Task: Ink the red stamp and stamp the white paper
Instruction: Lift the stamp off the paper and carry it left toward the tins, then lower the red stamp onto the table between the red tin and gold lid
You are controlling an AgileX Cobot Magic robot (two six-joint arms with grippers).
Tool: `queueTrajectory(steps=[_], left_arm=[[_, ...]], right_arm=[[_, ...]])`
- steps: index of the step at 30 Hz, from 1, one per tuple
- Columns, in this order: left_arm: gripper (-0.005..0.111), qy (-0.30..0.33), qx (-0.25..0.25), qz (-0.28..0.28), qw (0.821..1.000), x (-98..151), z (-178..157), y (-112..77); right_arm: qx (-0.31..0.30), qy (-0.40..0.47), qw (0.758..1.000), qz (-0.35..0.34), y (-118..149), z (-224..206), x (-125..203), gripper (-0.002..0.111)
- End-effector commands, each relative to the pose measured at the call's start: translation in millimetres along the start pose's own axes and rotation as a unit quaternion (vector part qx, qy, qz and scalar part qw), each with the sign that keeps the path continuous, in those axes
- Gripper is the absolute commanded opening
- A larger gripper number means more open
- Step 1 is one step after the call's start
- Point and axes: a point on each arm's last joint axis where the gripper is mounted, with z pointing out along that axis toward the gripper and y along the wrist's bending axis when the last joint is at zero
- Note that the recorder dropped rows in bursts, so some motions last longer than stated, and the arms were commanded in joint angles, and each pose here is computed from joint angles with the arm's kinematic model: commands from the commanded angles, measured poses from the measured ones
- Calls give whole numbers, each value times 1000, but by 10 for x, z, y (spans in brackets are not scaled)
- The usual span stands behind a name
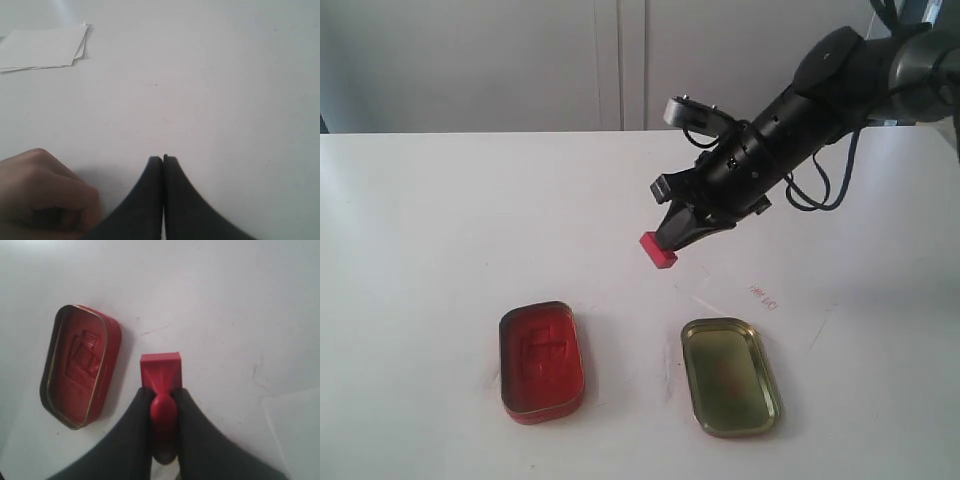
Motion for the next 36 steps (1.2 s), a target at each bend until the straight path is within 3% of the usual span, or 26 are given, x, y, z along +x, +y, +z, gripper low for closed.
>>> queueTrajectory(steps=[1, 8, 16, 28, 36], left_arm=[[0, 6, 4, 1, 1000, 28, 7, -7], [0, 6, 4, 1, 1000, 28, 7, -7], [0, 6, 4, 1, 1000, 28, 7, -7], [0, 6, 4, 1, 1000, 28, 7, -7], [0, 6, 4, 1, 1000, 28, 7, -7]], right_arm=[[-39, 8, 999, -12, 60, 75, 4, 0], [-57, 42, 997, -27, 130, 299, 52, 0], [-111, 67, 991, -24, 79, 538, 120, 0], [-139, 75, 987, -27, -44, 777, 181, 0], [-187, 48, 980, 40, -191, 850, 173, 0]])
